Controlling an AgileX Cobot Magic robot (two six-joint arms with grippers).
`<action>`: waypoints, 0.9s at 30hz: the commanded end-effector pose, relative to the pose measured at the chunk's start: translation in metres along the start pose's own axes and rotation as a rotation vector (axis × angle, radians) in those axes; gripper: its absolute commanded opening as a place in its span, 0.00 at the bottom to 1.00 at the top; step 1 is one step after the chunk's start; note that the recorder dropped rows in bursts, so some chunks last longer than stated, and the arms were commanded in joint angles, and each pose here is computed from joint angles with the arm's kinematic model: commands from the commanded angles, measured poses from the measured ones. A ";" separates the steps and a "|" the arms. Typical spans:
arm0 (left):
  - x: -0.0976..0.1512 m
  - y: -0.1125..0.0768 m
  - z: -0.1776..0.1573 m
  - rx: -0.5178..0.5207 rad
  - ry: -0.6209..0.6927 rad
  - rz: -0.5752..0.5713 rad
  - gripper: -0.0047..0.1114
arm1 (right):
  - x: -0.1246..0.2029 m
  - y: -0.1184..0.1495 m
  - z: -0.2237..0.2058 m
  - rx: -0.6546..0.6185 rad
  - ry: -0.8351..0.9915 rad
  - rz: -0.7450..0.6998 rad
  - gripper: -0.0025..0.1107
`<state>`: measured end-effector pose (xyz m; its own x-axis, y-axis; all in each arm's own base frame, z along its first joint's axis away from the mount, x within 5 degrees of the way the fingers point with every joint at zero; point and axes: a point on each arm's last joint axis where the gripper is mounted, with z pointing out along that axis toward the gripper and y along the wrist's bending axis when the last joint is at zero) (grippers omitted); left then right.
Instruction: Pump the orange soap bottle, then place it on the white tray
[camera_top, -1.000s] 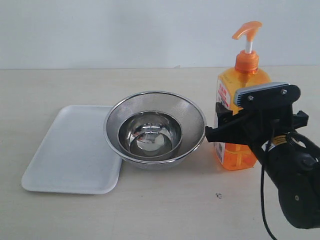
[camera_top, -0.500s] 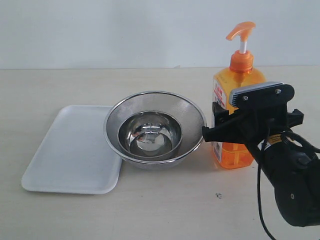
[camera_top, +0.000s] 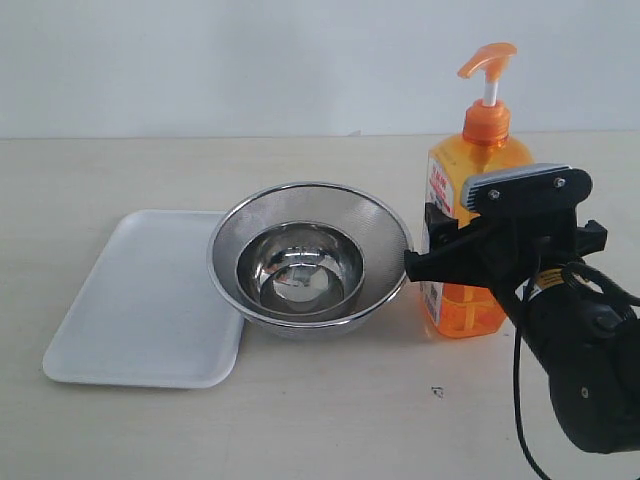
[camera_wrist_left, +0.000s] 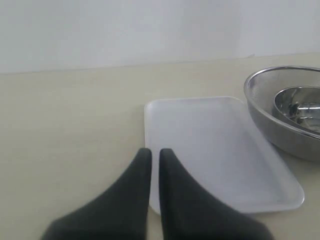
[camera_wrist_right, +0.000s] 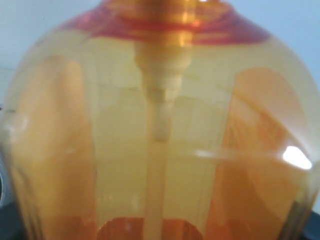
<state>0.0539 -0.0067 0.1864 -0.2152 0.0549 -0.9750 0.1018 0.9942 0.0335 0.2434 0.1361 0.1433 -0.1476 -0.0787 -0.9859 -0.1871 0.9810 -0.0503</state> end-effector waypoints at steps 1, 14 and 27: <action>-0.005 0.000 0.000 0.007 -0.065 -0.086 0.08 | -0.013 0.001 0.001 0.004 -0.104 -0.021 0.02; -0.066 -0.006 -0.021 0.153 -0.297 -0.490 0.08 | -0.013 0.001 0.001 0.008 -0.103 -0.072 0.02; -0.197 -0.053 0.097 0.849 0.026 -0.311 0.08 | -0.013 0.001 0.001 0.008 -0.103 -0.079 0.02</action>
<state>0.1597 -0.0640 0.3493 -0.3964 -0.2225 -0.8907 0.5456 0.7231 -0.4235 0.2434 0.1363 0.1434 -0.1320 -0.1548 -0.9791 -0.2000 0.9716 -0.1267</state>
